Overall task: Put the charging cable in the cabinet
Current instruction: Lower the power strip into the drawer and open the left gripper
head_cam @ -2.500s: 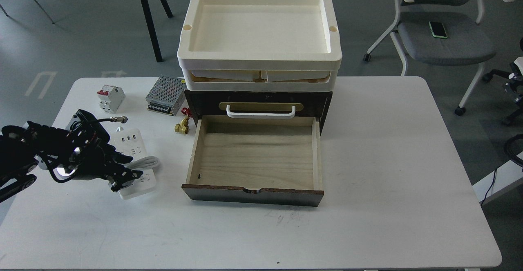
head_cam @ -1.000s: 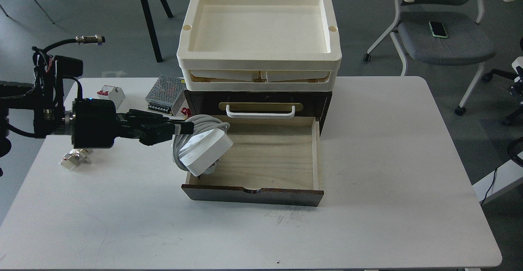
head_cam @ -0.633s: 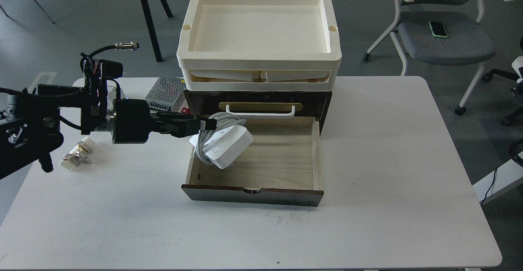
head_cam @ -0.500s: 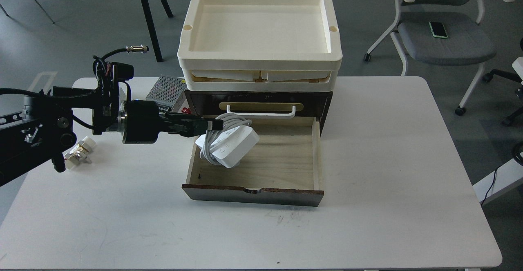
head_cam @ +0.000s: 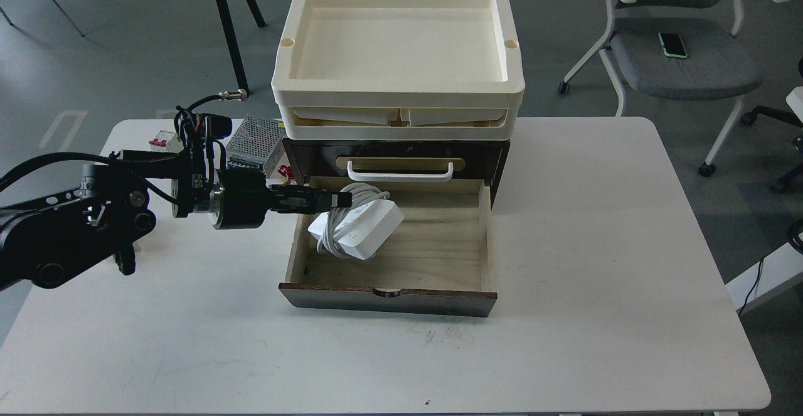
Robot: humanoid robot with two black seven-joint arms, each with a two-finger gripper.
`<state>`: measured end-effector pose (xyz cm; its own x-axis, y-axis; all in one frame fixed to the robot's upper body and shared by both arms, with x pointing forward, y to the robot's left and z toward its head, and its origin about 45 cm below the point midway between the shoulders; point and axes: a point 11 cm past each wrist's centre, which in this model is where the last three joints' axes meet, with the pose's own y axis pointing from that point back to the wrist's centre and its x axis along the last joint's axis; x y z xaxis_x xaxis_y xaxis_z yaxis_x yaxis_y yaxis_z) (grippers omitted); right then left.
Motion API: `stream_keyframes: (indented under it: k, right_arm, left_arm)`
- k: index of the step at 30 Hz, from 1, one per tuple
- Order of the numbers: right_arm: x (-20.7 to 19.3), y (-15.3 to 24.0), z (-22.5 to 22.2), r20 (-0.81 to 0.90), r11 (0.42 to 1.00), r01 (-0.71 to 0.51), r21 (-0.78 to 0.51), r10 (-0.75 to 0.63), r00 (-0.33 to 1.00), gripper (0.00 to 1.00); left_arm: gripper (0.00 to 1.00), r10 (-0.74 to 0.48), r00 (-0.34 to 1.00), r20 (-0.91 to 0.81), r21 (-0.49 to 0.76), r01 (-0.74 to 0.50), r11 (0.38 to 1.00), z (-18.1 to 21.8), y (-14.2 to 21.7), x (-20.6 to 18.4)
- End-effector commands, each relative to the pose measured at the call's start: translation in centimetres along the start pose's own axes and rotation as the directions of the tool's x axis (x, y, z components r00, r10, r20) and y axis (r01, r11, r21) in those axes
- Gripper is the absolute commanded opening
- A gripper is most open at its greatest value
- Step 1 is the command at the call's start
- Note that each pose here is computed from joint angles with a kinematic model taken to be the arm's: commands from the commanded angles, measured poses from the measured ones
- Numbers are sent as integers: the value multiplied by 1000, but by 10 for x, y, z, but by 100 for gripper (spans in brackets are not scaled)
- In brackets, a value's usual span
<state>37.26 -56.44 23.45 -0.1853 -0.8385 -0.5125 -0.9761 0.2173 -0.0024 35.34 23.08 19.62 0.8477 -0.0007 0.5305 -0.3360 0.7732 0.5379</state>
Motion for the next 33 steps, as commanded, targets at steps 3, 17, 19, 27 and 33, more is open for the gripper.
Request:
stream_keyframes:
  k: [3,17,19,27,33]
  right_arm:
    - [0,0,1,1,1000,0,-1,0,1000,100]
    - [6,4,3,-3,1000,-13,-9,13,1000,100]
    - [6,4,3,-3,1000,-13,-8,13,1000,100]
    - [8,6,3,-1,1000,-18,-5,18,1000,100]
    - [8,6,3,-1,1000,-18,-5,18,1000,100]
  left_arm:
    - [0,-22,999,-43,19,23,1000,-5,-21,-17]
    - [3,-16,993,-115,35,20,999,-12,-61,-31]
    - [10,-15,993,-118,32,19,999,-11,-61,-30]
    - [74,-13,992,-125,36,18,999,-16,-50,-26]
    - [91,19,991,-135,67,-10,998,-28,-24,-18]
